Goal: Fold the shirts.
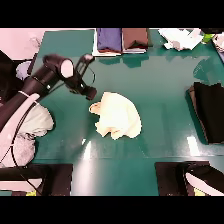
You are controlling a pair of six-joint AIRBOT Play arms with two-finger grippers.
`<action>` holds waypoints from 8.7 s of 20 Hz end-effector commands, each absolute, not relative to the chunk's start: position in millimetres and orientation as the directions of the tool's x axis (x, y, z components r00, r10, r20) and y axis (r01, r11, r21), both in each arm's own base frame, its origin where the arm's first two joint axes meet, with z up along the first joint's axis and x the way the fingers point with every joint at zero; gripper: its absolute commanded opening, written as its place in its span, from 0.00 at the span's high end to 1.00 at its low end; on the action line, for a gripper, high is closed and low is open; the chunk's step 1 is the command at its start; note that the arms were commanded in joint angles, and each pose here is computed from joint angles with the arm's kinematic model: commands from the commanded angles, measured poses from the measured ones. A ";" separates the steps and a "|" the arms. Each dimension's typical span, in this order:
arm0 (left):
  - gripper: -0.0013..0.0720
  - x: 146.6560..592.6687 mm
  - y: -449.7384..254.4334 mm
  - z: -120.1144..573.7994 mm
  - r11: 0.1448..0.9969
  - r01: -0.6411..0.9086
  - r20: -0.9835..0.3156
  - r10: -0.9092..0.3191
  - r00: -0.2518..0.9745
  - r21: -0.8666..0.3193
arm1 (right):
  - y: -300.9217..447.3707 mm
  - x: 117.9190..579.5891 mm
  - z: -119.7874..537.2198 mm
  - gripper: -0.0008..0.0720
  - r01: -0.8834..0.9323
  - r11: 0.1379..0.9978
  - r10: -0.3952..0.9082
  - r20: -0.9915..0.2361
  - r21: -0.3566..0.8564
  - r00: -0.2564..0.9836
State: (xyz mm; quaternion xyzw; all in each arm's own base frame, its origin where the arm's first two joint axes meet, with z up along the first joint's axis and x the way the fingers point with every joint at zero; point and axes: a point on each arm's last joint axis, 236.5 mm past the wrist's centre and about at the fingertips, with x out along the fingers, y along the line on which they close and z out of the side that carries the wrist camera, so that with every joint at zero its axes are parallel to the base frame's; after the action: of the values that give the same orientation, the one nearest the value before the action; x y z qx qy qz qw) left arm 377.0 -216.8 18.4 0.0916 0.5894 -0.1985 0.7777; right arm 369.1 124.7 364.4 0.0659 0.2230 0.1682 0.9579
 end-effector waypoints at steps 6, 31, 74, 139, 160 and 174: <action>0.14 367.8 -230.9 -78.1 0.922 0.320 -0.962 -0.258 0.087 -0.218 | 127.8 377.8 331.2 0.97 -0.278 0.939 0.343 -0.507 0.202 0.791; 0.94 384.9 -206.0 -36.5 0.918 0.388 -0.964 -0.172 0.201 -0.083 | 227.5 235.2 -81.7 0.35 0.024 0.905 0.424 -0.896 0.425 -0.132; 0.94 386.9 -143.4 229.4 0.948 0.319 -0.727 -0.231 0.646 -0.018 | 65.9 451.3 304.5 0.97 -0.168 0.969 0.243 -0.546 0.183 0.802; 0.94 304.0 -155.6 -54.4 0.950 0.191 -0.956 -0.270 0.115 -0.245 | -32.4 234.7 -52.9 0.97 0.228 0.965 0.123 -0.991 0.131 0.048; 0.94 173.1 -71.4 591.1 0.920 0.386 0.270 -0.356 0.895 -0.066 | -37.7 224.6 486.0 0.97 0.164 0.986 -0.167 -0.130 -0.032 0.977; 0.94 442.2 -138.6 115.7 0.962 0.274 -0.838 -0.141 0.527 0.011 | -62.4 388.0 113.7 0.97 0.135 0.988 0.019 -0.914 0.080 0.404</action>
State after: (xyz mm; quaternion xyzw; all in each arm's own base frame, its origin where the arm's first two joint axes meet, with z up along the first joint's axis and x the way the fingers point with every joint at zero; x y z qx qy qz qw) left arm 413.8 -129.9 220.1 0.0503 0.3875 -0.1254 0.9119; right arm 376.4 -70.4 217.6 0.0566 0.4473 -0.0520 0.8911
